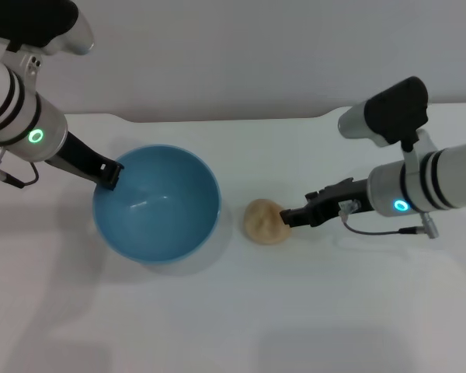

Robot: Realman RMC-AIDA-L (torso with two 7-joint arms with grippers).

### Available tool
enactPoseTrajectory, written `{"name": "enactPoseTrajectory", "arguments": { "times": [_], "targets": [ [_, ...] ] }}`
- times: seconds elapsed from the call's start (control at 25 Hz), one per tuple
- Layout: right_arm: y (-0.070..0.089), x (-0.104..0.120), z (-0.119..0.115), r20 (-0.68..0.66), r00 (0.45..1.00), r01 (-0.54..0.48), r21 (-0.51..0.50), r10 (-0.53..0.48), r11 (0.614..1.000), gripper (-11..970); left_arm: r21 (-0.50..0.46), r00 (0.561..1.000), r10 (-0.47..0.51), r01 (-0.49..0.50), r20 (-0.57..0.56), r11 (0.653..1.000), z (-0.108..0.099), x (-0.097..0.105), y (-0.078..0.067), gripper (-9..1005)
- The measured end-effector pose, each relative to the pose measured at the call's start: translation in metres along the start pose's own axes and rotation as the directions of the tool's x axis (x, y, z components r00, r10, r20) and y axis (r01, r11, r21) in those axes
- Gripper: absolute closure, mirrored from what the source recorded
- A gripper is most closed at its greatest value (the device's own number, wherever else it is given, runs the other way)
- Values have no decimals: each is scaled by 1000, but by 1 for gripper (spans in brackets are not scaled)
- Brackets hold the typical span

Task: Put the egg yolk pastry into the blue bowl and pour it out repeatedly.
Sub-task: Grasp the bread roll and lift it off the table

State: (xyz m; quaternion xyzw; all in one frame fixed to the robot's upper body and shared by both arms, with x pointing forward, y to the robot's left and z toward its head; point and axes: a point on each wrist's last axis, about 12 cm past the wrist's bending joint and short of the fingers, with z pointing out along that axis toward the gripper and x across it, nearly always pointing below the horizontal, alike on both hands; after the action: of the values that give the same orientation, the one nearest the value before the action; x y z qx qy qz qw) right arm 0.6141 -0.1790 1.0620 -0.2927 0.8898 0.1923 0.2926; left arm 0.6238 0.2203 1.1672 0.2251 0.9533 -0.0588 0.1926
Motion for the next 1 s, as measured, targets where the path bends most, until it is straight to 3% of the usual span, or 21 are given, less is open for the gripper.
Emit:
{"name": "enactPoseTrajectory", "arguments": {
  "times": [0.4, 1.0],
  "targets": [
    [22, 4, 20, 62, 997, 43, 11, -44, 999, 454, 0, 1000, 3, -3, 6, 1000, 0, -3, -3, 984],
    [13, 16, 23, 53, 998, 21, 74, -25, 997, 482, -4, 1000, 21, -21, 4, 1000, 0, -5, -6, 985]
  ]
}}
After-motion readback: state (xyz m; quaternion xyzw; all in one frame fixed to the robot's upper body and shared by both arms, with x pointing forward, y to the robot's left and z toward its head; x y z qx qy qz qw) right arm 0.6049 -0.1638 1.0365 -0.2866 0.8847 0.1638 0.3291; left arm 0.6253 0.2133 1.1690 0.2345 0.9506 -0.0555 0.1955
